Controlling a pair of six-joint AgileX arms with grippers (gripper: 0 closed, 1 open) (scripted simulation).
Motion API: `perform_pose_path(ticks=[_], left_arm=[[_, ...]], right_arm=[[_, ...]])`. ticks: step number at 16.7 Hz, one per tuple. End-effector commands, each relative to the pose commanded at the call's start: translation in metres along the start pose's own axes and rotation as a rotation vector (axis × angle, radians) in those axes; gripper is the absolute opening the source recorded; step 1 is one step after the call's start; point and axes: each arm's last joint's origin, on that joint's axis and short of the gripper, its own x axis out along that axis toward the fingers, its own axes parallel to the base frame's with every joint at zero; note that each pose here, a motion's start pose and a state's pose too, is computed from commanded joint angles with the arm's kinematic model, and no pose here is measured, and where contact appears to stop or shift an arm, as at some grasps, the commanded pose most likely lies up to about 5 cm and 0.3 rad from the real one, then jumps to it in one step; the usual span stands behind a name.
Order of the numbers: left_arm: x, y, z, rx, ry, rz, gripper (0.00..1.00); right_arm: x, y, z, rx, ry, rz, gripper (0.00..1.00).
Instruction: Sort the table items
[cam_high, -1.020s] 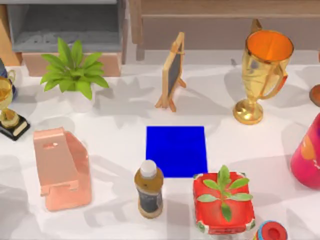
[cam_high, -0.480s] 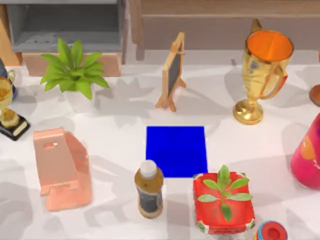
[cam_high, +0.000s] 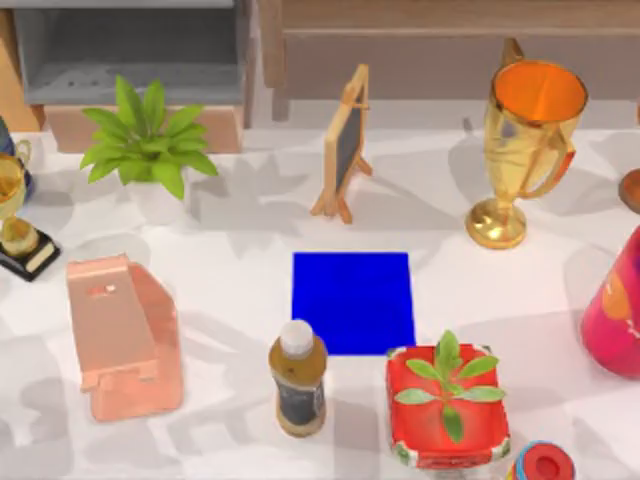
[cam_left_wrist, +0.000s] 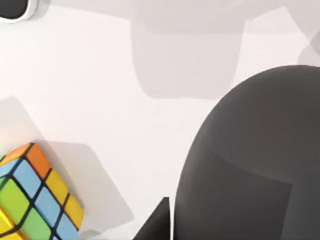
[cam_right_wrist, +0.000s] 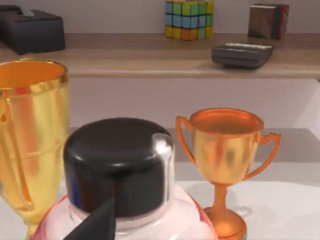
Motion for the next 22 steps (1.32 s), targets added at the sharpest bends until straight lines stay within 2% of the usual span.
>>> perform_pose_path(ticks=[4, 6, 8, 11, 16, 19, 22], left_arm=[[0.000, 0.000, 0.001, 0.014, -0.002, 0.002, 0.00], [-0.009, -0.001, 0.008, 0.088, -0.031, 0.023, 0.00], [-0.024, -0.004, 0.021, 0.220, -0.072, 0.057, 0.00], [-0.051, -0.016, 0.046, 0.508, -0.142, 0.120, 0.00], [-0.090, -0.056, 0.102, 1.110, -0.226, 0.216, 0.00], [-0.098, -0.092, 0.143, 1.495, -0.244, 0.244, 0.00], [-0.090, -0.140, 0.184, 1.864, -0.240, 0.241, 0.00]], right_arm=[[0.000, 0.000, 0.000, 0.000, 0.000, 0.000, 1.00], [0.000, 0.000, 0.000, 0.000, 0.000, 0.000, 1.00], [0.000, 0.000, 0.000, 0.000, 0.000, 0.000, 1.00], [0.000, 0.000, 0.000, 0.000, 0.000, 0.000, 1.00], [0.000, 0.000, 0.000, 0.000, 0.000, 0.000, 1.00], [0.000, 0.000, 0.000, 0.000, 0.000, 0.000, 1.00], [0.000, 0.000, 0.000, 0.000, 0.000, 0.000, 1.00]])
